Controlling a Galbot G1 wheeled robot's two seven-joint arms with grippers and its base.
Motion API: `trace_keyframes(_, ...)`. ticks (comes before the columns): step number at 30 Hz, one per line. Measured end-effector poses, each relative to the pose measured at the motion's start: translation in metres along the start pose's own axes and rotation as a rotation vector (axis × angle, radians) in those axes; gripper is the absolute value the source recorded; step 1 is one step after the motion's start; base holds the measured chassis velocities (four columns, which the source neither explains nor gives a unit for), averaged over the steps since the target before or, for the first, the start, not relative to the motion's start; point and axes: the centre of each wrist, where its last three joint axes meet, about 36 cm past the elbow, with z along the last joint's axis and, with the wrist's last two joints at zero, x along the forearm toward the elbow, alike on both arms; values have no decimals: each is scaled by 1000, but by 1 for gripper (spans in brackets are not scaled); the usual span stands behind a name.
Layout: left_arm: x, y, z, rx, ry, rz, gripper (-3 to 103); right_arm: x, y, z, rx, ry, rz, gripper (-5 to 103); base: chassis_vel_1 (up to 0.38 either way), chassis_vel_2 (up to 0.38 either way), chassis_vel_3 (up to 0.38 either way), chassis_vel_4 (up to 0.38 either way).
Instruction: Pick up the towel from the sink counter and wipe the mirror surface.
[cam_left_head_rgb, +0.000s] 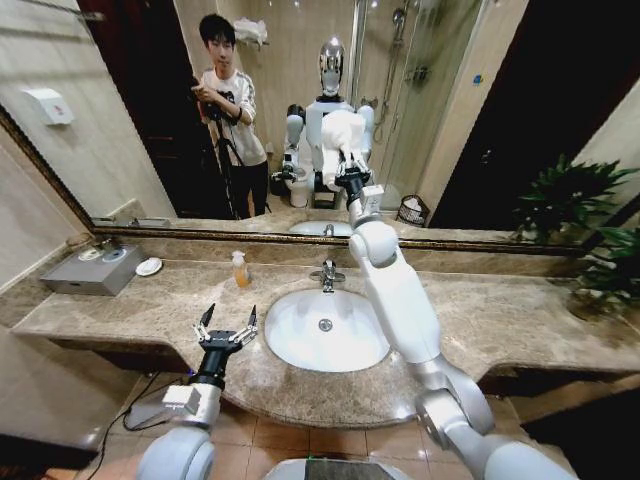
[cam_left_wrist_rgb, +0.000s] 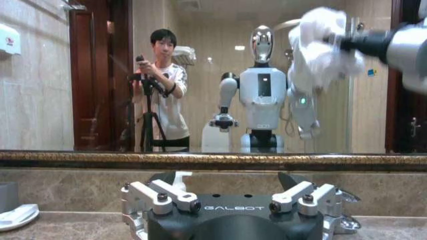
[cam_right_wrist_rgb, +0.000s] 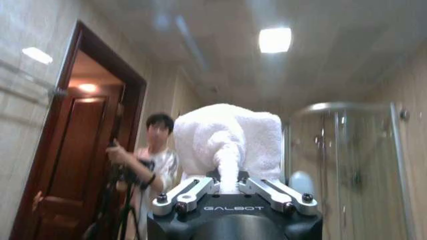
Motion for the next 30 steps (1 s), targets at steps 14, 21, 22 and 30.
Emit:
trace_keyframes(14,0,0,0,0,0,0,100,1,10,13,8,8,-19,9,0,0,0,0)
trace_keyframes(21,0,0,0,0,0,0,100,-9,-1,-16,16,-37,-5,9,0,0,0,0)
trace_keyframes(22,0,0,0,0,0,0,100,-8,0,-8,17,-20,-3,9,0,0,0,0)
trace_keyframes(30,0,0,0,0,0,0,100,28,8,65,16,103,-19,9,0,0,0,0)
